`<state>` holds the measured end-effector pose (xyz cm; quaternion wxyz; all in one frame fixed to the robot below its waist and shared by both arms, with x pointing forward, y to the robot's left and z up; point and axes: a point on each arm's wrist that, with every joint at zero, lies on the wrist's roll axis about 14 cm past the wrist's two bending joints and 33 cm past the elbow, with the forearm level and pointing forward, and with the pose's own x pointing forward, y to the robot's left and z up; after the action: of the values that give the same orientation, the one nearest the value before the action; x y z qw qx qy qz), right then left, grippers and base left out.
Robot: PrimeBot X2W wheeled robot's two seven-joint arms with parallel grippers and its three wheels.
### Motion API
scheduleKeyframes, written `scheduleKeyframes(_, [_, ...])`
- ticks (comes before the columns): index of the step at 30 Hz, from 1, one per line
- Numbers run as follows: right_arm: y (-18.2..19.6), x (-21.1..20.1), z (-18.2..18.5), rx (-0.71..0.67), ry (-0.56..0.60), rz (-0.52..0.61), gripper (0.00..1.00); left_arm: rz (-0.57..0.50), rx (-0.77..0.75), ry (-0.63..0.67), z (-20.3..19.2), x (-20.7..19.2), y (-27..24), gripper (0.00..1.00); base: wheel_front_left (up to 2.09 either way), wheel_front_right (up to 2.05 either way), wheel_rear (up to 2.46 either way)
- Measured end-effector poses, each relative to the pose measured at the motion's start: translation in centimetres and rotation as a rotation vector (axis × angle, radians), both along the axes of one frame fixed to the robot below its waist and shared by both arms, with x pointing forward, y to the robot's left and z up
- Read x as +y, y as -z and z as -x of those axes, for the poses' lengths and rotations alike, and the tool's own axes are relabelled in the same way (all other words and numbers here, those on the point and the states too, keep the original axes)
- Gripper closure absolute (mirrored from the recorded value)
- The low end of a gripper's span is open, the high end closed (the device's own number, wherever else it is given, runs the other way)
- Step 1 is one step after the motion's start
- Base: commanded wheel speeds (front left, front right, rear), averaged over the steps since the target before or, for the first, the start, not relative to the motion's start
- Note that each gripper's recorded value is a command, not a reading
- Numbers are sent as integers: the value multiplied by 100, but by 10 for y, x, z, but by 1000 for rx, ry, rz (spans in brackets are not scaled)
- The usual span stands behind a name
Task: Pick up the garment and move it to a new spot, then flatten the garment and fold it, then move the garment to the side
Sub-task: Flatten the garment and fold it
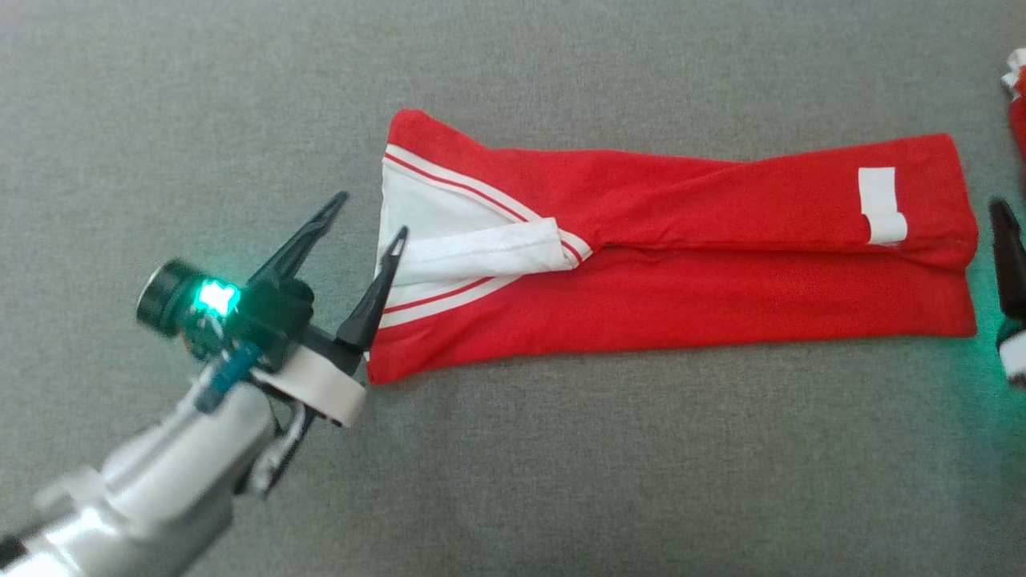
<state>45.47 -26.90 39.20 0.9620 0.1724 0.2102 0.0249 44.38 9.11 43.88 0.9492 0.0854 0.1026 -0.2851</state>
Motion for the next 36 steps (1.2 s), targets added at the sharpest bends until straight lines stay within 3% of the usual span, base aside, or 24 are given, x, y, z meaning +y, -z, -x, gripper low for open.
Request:
scheduleKeyframes(3, [5,-7,16,-16,55,11,0,-9,-57,-142,0,11,-6,0,0,0,0])
scheduleKeyframes(7, [17,0,39,-3,99,-1,0,96,-114,-343,8,16,-29,0,0,0,0])
scheduleKeyframes(10, [15,9,44,-23,118,-16,0,103,-173,-431,27,22,-40,0,0,0,0])
scheduleKeyframes(16, [11,11,36,-29,156,-26,0,81,-288,-520,66,23,-60,0,0,0,0])
scheduleKeyframes(25, [39,22,26,157,140,-28,0,79,-330,-601,97,36,-72,0,0,0,0])
scheduleKeyframes(26, [41,24,25,168,138,-34,31,80,-334,-611,98,38,-73,0,0,0,0])
scheduleKeyframes(27, [42,27,25,182,130,-38,87,80,-340,-616,98,40,-75,0,0,0,0])
scheduleKeyframes(28, [43,29,24,190,125,-41,100,80,-347,-626,98,43,-77,0,0,0,0])
scheduleKeyframes(32, [37,39,22,175,108,-70,100,79,-372,-636,96,48,-83,0,0,0,0])
scheduleKeyframes(36, [30,22,33,139,144,-56,100,95,-357,-631,97,46,-80,0,0,0,0])
